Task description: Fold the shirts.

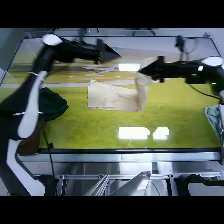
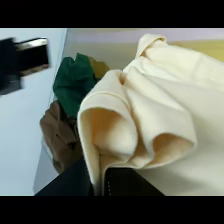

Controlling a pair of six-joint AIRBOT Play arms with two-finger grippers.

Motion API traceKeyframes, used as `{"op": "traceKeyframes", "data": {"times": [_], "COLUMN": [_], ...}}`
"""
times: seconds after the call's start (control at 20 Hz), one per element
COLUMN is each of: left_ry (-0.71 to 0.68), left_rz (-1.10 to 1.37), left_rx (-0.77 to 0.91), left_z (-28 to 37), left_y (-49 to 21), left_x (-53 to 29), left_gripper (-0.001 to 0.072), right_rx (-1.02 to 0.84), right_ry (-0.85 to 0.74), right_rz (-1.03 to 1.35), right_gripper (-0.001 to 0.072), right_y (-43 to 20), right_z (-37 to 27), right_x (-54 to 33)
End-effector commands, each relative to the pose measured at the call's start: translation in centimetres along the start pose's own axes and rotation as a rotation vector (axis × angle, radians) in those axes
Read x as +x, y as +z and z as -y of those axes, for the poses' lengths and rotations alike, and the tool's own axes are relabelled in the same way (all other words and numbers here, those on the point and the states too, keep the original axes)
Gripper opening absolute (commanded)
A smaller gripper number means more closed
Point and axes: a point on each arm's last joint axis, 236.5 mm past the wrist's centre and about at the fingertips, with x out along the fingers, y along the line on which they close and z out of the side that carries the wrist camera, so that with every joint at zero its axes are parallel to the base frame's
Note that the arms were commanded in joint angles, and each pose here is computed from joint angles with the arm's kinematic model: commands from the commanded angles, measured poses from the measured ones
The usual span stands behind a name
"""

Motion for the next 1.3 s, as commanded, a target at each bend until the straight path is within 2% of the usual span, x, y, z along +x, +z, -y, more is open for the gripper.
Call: {"op": "traceKeyframes", "data": {"times": [0.0,0.15,0.3,0.4,0.5,0.55,0.6,0.8,0.9,1.0,1.05,1.1,1.2,1.25], "left_ry": [0.013,0.057,0.057,0.046,0.022,-0.014,-0.045,-0.119,-0.155,-0.172,-0.176,-0.181,-0.181,-0.179], "left_rz": [0.097,0.148,0.144,0.125,0.124,0.129,0.135,0.097,0.048,0.026,0.020,0.011,0.009,0.009], "left_rx": [0.075,0.038,-0.053,-0.098,-0.117,-0.118,-0.115,-0.103,-0.099,-0.097,-0.097,-0.096,-0.096,-0.096], "left_z": [4.0,2.3,-0.1,-1.1,-1.5,-1.0,-0.5,1.3,2.2,2.7,2.8,2.9,3.0,3.0], "left_y": [2.0,1.0,-1.3,-2.9,-3.8,-3.9,-3.9,-4.8,-5.9,-6.4,-6.5,-6.7,-6.7,-6.7], "left_x": [-9.3,-12.7,-12.8,-12.0,-11.6,-11.2,-11.2,-11.2,-11.2,-11.2,-11.1,-10.8,-10.4,-10.0], "left_gripper": [0.0002,0.0003,0.0003,0.0003,0.0003,0.0003,0.0003,0.0002,0.0002,0.0003,0.0002,0.0003,0.0004,0.0004], "right_rx": [-0.073,-0.102,-0.081,-0.080,-0.100,-0.120,-0.135,-0.114,-0.041,0.028,0.080,0.119,0.206,0.238], "right_ry": [-0.094,-0.084,-0.029,-0.005,0.042,0.073,0.100,0.152,0.104,-0.059,-0.164,-0.261,-0.398,-0.430], "right_rz": [0.081,0.031,-0.050,-0.105,-0.182,-0.219,-0.250,-0.309,-0.336,-0.357,-0.362,-0.358,-0.346,-0.352], "right_gripper": [0.0021,0.0021,0.0031,0.0324,0.0319,0.0283,0.0204,0.0204,0.0205,0.0208,0.0284,0.0389,0.0647,0.0647], "right_y": [-0.9,-4.2,-7.6,-9.2,-10.1,-10.1,-9.9,-6.0,-4.2,-3.0,-2.6,-2.3,-2.2,-2.7], "right_z": [0.5,0.8,-0.2,-0.7,-1.9,-2.6,-3.3,-3.9,-1.7,3.7,6.8,9.6,14.0,15.6], "right_x": [10.9,20.3,25.7,26.3,25.0,23.8,22.4,14.6,10.2,6.5,4.6,3.0,0.7,0.5]}}
